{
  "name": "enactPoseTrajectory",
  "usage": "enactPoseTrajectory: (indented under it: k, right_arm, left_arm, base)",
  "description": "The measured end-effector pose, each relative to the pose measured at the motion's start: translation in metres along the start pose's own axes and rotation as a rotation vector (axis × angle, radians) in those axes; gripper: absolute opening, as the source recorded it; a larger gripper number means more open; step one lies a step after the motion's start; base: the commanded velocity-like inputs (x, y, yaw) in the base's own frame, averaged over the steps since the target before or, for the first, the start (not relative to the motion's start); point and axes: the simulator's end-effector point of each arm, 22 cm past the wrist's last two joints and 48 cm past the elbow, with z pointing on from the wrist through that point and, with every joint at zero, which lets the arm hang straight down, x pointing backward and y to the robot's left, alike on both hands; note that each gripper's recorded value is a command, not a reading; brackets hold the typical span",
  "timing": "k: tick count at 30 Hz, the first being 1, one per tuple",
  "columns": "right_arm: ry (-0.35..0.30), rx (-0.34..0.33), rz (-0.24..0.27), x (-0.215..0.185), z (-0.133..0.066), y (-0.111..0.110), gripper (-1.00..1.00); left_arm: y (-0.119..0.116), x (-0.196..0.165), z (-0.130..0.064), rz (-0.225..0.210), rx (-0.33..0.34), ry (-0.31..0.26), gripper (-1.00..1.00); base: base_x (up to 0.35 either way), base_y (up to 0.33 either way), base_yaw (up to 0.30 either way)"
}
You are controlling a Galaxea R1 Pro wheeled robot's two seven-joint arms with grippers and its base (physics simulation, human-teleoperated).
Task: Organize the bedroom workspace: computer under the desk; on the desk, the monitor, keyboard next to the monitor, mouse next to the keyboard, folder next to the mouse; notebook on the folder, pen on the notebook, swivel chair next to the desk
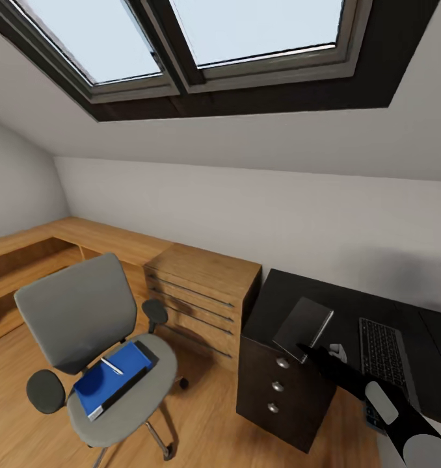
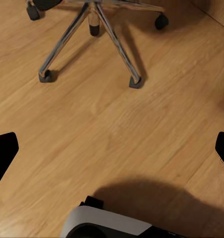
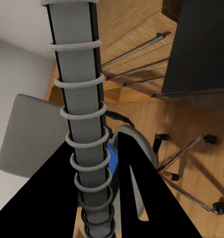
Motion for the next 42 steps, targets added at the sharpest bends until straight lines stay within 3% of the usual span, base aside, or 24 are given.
enactPoseTrajectory:
  k: [11, 42]
  right_arm:
    - [-0.01, 0.005, 0.02, -0.0007, -0.0018, -0.0046, -1.0]
    - [-0.012, 0.01, 0.029, -0.0004, -0.0024, -0.0069, -1.0]
  left_arm:
    - [0.0, 0.0001, 0.0002, 0.0, 0.0, 0.001, 1.0]
    - [0.0008, 0.0001, 0.0003, -0.002, -0.004, 0.001, 1.0]
  base:
    - [0.254, -0.038, 0.0]
    - [0.009, -0.003, 0.0]
